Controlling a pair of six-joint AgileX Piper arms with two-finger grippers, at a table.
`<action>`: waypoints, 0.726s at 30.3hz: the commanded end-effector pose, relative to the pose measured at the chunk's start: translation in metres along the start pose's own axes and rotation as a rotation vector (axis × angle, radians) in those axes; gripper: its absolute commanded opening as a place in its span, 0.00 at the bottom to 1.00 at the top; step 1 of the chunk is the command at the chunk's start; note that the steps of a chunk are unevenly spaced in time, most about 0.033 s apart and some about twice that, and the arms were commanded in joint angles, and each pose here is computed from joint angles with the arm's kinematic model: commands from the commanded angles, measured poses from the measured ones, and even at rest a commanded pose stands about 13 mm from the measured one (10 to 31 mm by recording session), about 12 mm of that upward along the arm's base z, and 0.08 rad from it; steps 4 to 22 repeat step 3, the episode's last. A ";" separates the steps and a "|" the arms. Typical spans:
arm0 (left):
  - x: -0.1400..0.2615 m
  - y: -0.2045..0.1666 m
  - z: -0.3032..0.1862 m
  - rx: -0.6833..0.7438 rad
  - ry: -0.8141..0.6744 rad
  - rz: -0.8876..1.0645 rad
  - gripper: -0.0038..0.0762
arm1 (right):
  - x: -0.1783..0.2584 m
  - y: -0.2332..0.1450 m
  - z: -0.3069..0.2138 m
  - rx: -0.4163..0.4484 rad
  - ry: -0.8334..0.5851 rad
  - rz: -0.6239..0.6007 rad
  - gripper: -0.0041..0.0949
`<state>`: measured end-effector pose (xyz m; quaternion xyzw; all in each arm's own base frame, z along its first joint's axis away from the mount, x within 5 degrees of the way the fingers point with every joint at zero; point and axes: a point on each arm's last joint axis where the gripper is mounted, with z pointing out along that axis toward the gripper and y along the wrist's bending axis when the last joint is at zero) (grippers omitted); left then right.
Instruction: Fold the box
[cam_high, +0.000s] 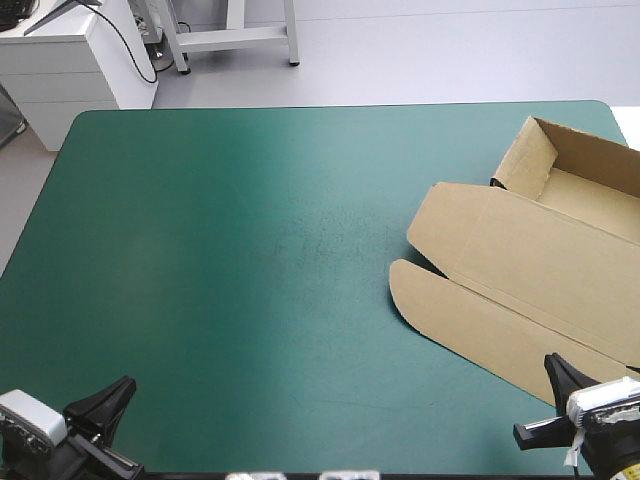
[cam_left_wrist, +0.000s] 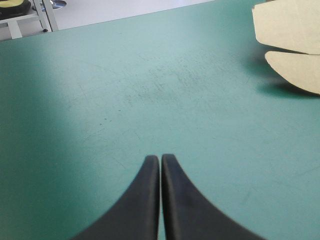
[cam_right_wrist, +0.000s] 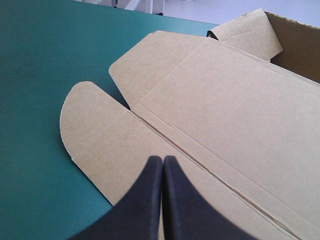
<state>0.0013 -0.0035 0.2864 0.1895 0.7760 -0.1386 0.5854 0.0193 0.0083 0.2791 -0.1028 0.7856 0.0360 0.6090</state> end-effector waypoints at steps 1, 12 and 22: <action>-0.005 -0.002 0.004 0.023 -0.098 -0.023 0.04 | -0.013 -0.002 -0.003 0.013 -0.084 -0.009 0.02; -0.005 -0.002 0.004 0.024 -0.110 -0.025 0.04 | -0.013 -0.002 -0.003 0.013 -0.084 -0.009 0.02; -0.005 -0.002 0.004 0.024 -0.110 -0.025 0.04 | -0.013 -0.002 -0.003 0.013 -0.084 -0.009 0.02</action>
